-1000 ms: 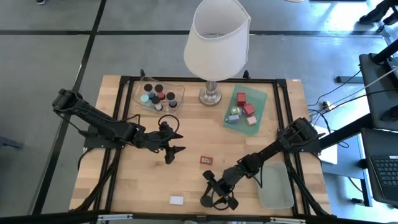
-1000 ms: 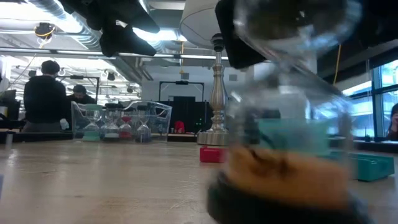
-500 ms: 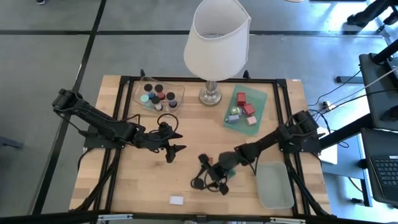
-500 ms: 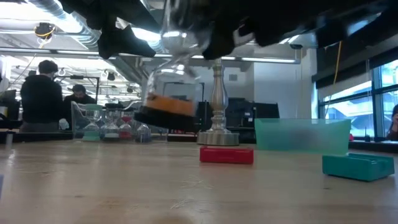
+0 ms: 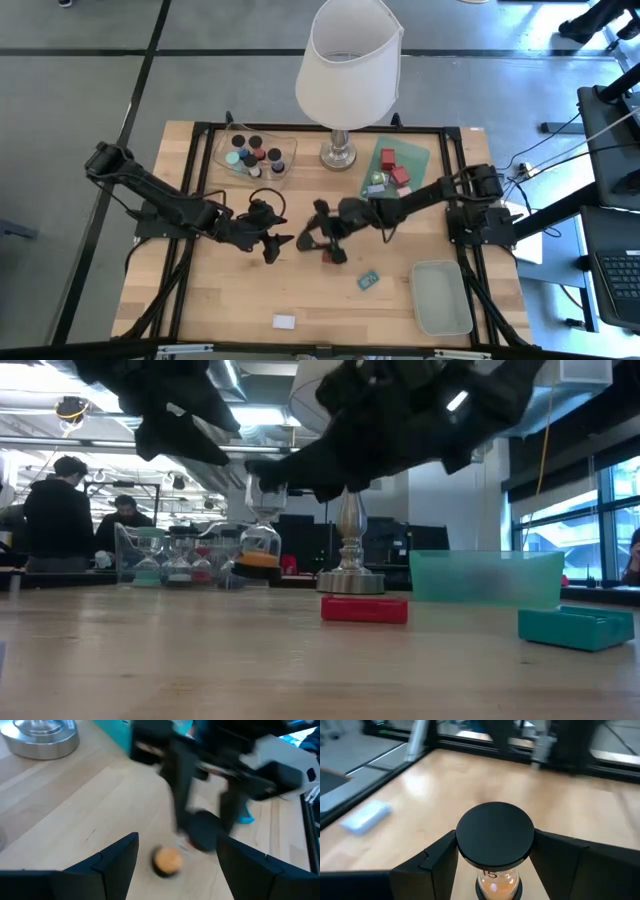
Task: Pick & Place Office items
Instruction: Put the orange hourglass into the transparent bin
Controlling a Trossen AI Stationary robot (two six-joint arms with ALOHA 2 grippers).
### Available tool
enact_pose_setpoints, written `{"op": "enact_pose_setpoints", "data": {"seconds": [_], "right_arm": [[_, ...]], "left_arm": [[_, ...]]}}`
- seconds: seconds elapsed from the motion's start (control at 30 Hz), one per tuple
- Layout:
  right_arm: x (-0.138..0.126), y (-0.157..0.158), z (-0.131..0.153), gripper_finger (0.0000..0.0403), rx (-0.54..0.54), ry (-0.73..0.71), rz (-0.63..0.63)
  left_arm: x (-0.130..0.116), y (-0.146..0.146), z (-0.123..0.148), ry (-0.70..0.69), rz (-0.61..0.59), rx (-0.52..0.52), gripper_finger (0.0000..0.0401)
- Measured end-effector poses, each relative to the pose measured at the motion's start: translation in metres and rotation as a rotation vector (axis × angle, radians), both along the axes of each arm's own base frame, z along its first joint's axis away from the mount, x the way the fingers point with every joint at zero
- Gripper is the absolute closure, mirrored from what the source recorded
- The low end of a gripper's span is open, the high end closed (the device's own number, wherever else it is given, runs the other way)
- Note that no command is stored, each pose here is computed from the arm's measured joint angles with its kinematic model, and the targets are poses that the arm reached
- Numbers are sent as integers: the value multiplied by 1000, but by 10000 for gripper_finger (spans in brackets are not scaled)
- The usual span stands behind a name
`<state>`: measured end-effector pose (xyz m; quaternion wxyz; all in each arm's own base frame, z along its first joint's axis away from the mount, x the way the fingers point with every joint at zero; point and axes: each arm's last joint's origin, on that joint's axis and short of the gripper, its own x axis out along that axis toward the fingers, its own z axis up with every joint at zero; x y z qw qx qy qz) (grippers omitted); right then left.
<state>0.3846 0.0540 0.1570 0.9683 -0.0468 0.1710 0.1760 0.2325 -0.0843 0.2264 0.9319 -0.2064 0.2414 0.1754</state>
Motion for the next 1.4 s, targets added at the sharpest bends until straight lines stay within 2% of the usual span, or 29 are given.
{"op": "enact_pose_setpoints", "data": {"seconds": [0.13,0.27,0.4,0.47,0.97,1.4], "right_arm": [[3,-26,0,186,64,27,-95],[2,-45,-5,186,126,98,-248],[-1,-57,-12,186,142,179,-421],[-2,-61,-12,186,146,190,-467],[-2,-64,-12,182,111,168,-513],[-2,-63,-14,82,158,174,-525]], "left_arm": [[-3,-4,-1,6,11,5,139],[-5,-8,-1,-2,11,7,139],[-6,-10,-1,-9,17,19,139],[-6,-11,-1,-10,16,21,139],[-7,-11,-2,0,21,35,139],[-7,-10,-1,-3,35,58,139]]}}
